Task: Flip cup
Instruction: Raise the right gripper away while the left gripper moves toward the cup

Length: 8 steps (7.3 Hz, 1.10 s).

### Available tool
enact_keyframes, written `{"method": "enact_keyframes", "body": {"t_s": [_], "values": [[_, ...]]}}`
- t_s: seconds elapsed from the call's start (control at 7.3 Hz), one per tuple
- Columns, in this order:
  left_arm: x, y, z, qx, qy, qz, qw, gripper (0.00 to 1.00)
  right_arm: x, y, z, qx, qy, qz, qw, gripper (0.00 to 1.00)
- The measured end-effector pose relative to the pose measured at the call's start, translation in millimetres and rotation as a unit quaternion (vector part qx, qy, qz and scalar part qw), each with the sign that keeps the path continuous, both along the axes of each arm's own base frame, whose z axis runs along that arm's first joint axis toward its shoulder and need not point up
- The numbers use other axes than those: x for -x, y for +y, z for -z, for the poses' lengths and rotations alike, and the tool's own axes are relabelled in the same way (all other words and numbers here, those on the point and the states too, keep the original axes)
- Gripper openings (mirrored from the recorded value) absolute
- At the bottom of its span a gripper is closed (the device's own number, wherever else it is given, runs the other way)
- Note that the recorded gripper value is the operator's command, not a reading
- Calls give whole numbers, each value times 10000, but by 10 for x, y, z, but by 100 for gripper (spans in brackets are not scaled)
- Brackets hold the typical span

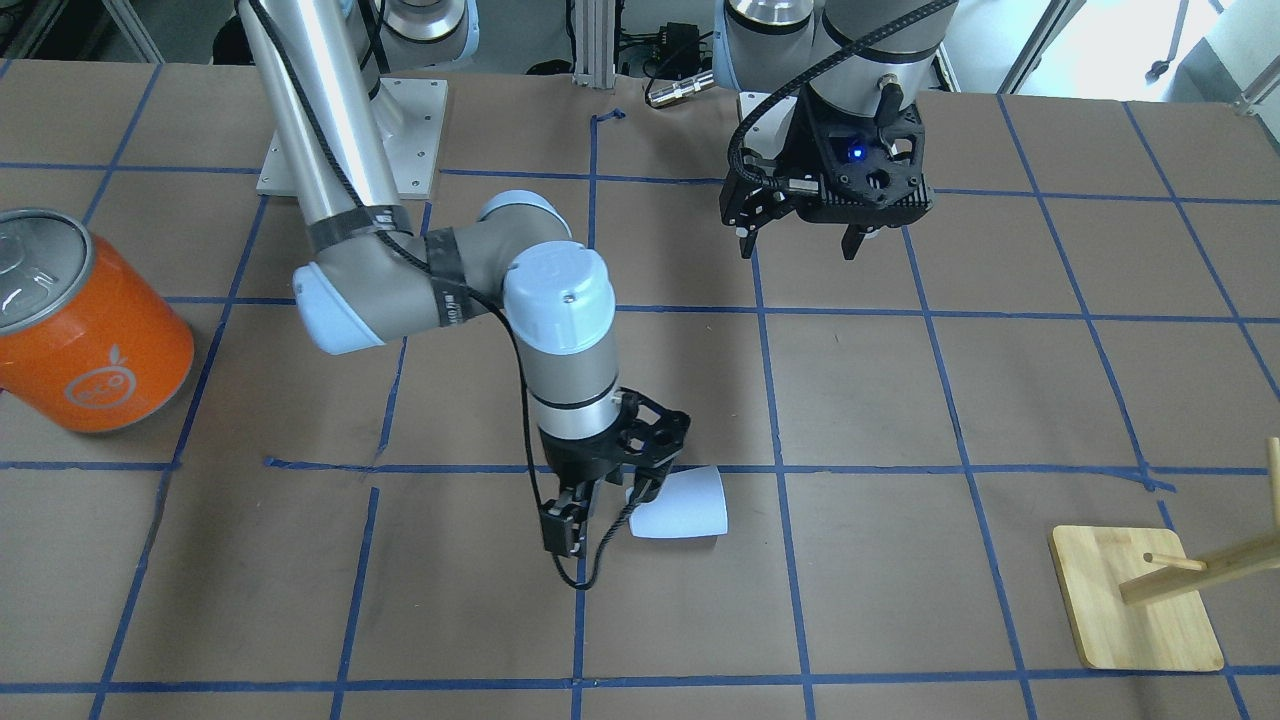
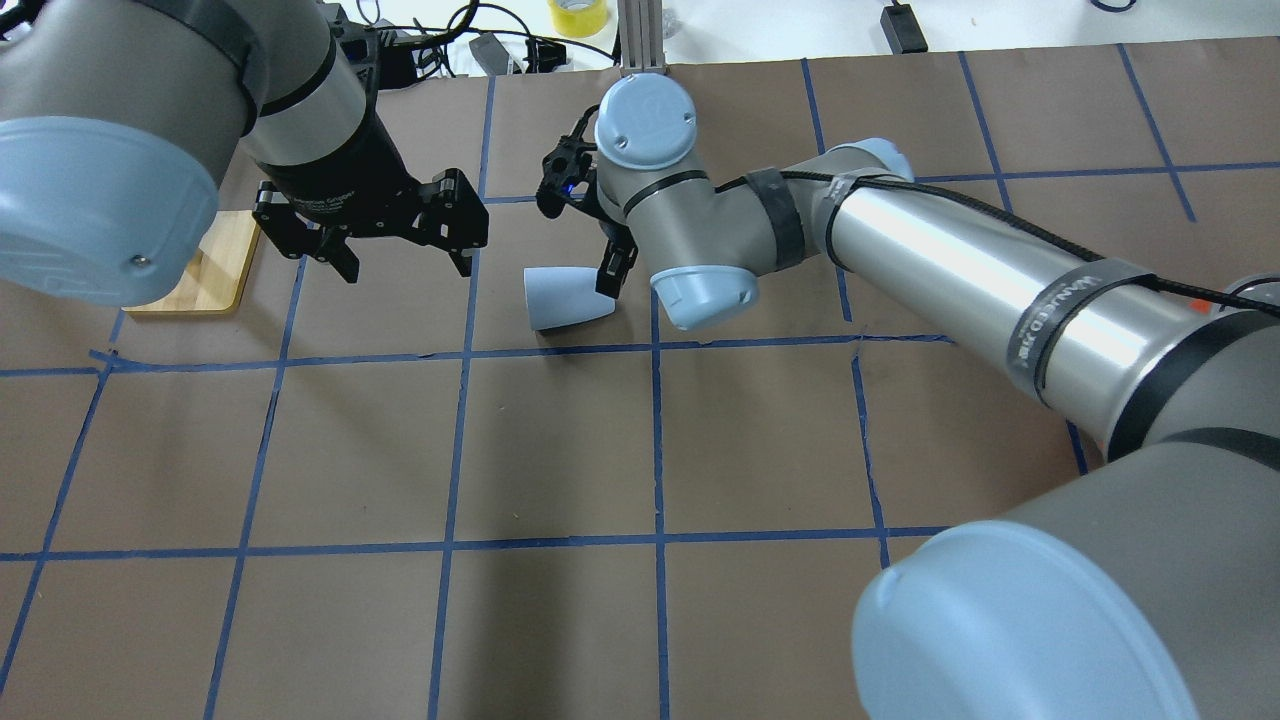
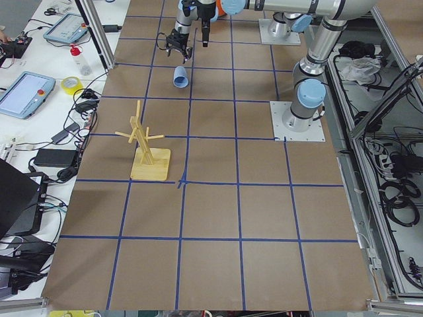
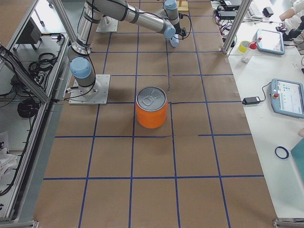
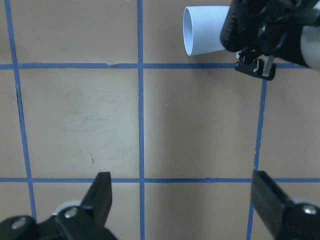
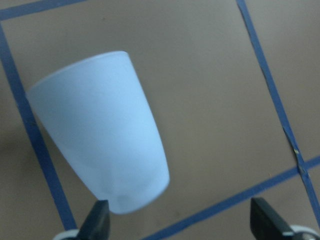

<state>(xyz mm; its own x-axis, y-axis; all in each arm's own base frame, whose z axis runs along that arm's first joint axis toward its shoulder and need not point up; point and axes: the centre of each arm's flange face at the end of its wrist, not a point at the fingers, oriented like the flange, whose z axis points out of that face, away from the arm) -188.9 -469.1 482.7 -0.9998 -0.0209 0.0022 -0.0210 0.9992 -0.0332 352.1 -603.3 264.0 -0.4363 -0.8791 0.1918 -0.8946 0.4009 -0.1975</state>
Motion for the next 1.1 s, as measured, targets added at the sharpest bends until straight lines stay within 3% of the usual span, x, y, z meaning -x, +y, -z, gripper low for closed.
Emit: {"method": "enact_keyframes", "body": {"t_s": [0.27,0.41,0.55,0.68,0.82,1.1], "values": [[-2,-1,-2,3,-4,2,10000,100,944,-191,-491,-344,40,846,9958,100],[-13,-24,5,11,17,-5,10000,100,1428,-238,-696,-531,-89,1431,9882,100],[-77,-101,26,23,88,-74,9999,100,1815,-265,-846,-679,-351,2099,9747,100],[-190,-225,68,27,275,-187,9994,100,2070,-256,-970,-790,-585,2741,9567,100],[-286,-395,164,55,583,-243,9980,100,2218,-192,-1094,-920,-728,3368,9342,100],[-359,-831,521,209,1037,-214,9942,100,2348,48,-1351,-1149,-644,4367,8899,100]]}}
